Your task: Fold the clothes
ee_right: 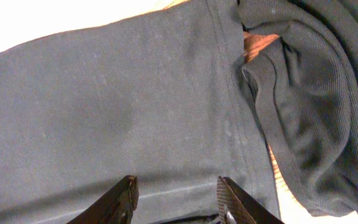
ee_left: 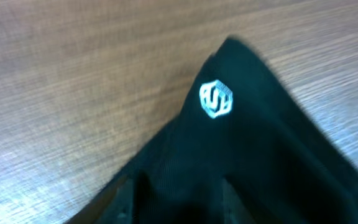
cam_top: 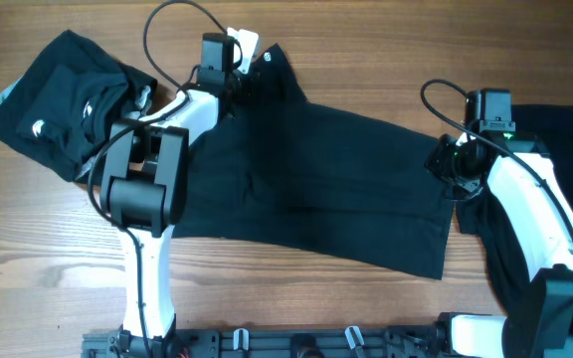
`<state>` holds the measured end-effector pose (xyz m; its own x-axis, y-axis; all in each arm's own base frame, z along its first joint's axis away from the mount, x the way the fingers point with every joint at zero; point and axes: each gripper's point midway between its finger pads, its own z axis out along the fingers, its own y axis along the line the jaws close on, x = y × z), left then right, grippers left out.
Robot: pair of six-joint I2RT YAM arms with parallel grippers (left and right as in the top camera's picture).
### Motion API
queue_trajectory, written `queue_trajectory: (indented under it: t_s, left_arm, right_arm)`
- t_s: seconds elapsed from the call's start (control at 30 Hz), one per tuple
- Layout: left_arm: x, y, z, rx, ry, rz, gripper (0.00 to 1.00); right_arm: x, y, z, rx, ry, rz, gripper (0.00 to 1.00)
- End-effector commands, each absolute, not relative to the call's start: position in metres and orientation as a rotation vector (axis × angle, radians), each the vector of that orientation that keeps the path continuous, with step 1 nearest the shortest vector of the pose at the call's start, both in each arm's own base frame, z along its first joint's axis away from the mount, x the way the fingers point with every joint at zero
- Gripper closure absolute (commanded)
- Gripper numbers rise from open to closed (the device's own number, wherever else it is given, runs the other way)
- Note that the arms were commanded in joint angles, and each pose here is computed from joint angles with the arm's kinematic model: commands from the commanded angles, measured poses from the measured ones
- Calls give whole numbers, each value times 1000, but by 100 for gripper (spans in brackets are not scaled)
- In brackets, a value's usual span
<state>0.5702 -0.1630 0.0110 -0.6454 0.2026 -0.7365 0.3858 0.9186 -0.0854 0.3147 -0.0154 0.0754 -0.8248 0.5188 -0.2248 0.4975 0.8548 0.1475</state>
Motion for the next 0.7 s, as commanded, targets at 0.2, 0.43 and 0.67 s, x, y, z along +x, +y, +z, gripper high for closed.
queue_trajectory:
  t_s: [0.2,0.43,0.67]
  left_arm:
    - [571,-161,45,381,2260,-312,96]
    - [534,-153,108,377,2334,-316,96]
    - [465,-145,61,334,2693,-330,91]
  right_arm:
    - [313,-13,78,755,2780,146,54]
    - [311,-13,78,756,2786,143,54]
    - [312,-13,78,725,2790,140,55]
